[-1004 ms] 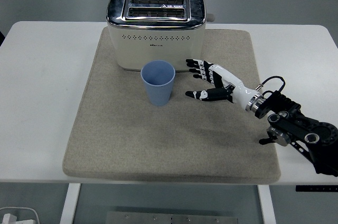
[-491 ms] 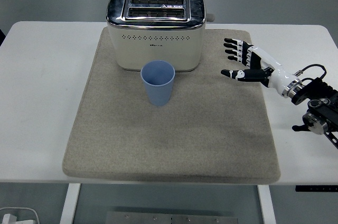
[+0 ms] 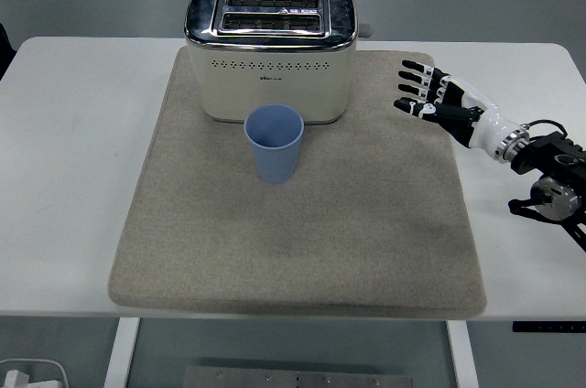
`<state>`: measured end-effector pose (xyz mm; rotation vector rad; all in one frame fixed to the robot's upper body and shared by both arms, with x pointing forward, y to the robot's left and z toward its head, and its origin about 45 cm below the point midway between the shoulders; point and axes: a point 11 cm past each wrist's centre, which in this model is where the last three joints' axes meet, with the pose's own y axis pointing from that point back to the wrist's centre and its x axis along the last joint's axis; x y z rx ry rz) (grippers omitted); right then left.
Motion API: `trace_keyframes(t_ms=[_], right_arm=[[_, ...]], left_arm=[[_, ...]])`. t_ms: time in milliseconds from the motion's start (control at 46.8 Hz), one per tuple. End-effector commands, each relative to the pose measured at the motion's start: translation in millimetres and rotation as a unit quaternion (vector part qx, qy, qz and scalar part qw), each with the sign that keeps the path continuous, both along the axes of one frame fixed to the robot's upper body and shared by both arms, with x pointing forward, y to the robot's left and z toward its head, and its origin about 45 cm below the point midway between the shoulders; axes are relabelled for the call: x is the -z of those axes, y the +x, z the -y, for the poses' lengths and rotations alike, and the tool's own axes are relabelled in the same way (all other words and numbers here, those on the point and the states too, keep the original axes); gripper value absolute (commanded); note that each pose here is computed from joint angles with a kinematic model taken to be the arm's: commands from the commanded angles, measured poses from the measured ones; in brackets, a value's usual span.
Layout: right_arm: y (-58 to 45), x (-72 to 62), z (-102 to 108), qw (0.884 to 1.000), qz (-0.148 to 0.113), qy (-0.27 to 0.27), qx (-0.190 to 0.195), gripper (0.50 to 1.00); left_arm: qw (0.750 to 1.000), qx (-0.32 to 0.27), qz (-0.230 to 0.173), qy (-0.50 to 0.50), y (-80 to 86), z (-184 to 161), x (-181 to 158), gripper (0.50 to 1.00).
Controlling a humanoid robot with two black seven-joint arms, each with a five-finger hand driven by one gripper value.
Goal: Put the water cup in front of the bread machine
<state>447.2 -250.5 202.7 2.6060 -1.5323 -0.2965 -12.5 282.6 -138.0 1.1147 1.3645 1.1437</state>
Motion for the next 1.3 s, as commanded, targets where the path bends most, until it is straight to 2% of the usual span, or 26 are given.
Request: trace_keyframes(t_ms=[0, 128, 192, 278, 342, 491, 641, 1111, 1282], right_arm=[[2.9, -1.1, 1.2, 0.999, -0.039, 0.031, 0.014, 0.928], [8.8, -8.1, 3.2, 0.994, -0.087, 0.064, 0.030, 0.928], [9.5, -7.4, 3.8, 0.990, -0.107, 0.078, 0.039, 0.928], [14.3, -13.6, 3.9, 0.988, -0.114, 0.091, 0.053, 0.928], [15.8, -13.0, 7.1, 0.986, -0.120, 0.093, 0.069, 0.928], [18.1, -11.5, 11.9, 0.983, -0.124, 0.093, 0.098, 0.926], [23.1, -16.8, 17.2, 0.978, -0.119, 0.112, 0.132, 0.928], [22.1, -16.1, 16.5, 0.977, -0.120, 0.118, 0.133, 0.926], [25.2, -22.5, 16.6, 0.975, -0.114, 0.131, 0.137, 0.926]], left_arm=[[1.000, 0.000, 0.000, 0.000, 0.0, -0.1, 0.0, 1.000], [1.000, 0.000, 0.000, 0.000, 0.0, -0.1, 0.0, 1.000], [1.000, 0.000, 0.000, 0.000, 0.0, -0.1, 0.0, 1.000], [1.000, 0.000, 0.000, -0.001, 0.0, 0.5, 0.0, 1.000], [1.000, 0.000, 0.000, -0.001, 0.0, 0.5, 0.0, 1.000], [1.000, 0.000, 0.000, -0.001, 0.0, 0.6, -0.1, 1.000], [1.000, 0.000, -0.001, -0.001, -0.9, 0.6, 0.0, 1.000], [1.000, 0.000, -0.001, -0.005, -1.6, 3.3, -0.2, 1.000], [1.000, 0.000, -0.002, -0.008, -2.4, 4.9, -0.2, 1.000]])
